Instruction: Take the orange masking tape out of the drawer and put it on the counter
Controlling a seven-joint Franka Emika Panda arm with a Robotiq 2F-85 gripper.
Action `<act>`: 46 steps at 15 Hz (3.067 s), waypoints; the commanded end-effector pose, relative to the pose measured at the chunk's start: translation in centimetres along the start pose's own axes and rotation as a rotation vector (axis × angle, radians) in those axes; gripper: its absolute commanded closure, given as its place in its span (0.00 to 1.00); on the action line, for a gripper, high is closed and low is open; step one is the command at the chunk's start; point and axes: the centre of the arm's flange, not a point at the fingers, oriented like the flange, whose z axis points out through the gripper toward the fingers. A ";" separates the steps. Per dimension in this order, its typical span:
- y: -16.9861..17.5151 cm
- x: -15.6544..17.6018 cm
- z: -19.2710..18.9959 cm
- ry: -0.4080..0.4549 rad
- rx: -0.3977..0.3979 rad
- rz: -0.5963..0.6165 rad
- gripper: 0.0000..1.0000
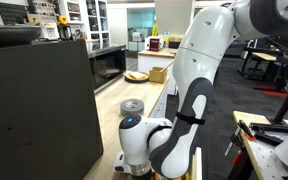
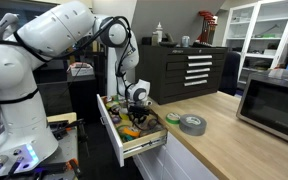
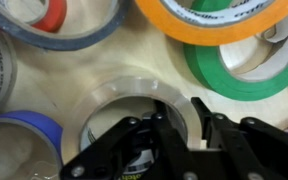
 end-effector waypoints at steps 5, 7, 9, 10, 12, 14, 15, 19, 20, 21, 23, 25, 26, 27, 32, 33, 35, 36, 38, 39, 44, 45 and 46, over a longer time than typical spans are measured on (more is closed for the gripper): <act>-0.2 -0.1 -0.4 0.010 0.002 -0.010 0.94; -0.4 -0.1 -0.6 0.008 0.001 -0.007 0.94; -0.8 -0.1 -1.3 0.005 -0.001 -0.005 0.94; -1.1 -0.1 -1.9 0.006 0.001 -0.005 0.94; -1.6 0.2 -2.8 0.007 -0.004 -0.005 0.94; -2.0 0.4 -3.7 0.009 -0.008 -0.005 0.94; -2.2 0.4 -4.1 0.009 -0.011 -0.005 0.94; -3.0 0.5 -6.4 0.012 -0.033 -0.001 0.94; -3.1 0.5 -7.0 0.013 -0.040 0.000 0.94; -3.3 0.5 -7.5 0.013 -0.046 0.002 0.94; -3.9 0.6 -8.4 0.016 -0.055 0.005 0.94; -3.4 -0.2 -8.9 0.016 -0.061 0.006 0.94; -3.7 -0.3 -9.2 0.012 -0.062 0.007 0.94; -3.7 -0.5 -9.5 0.009 -0.062 0.010 0.95; -5.3 -0.8 -10.7 -0.025 -0.036 0.052 0.98; -5.6 -0.9 -10.9 -0.037 -0.032 0.066 0.73; -5.9 -1.3 -11.2 -0.054 -0.019 0.088 0.71; -6.1 -1.5 -11.3 -0.059 -0.012 0.097 0.64; -6.4 -1.7 -11.6 -0.064 -0.001 0.117 0.51; -6.6 -1.8 -11.7 -0.066 0.006 0.126 0.45; -6.7 -2.8 -11.7 -0.089 0.048 0.185 0.14; -6.8 -3.0 -11.5 -0.099 0.060 0.199 0.07; -6.7 -3.4 -11.0 -0.116 0.072 0.216 0.02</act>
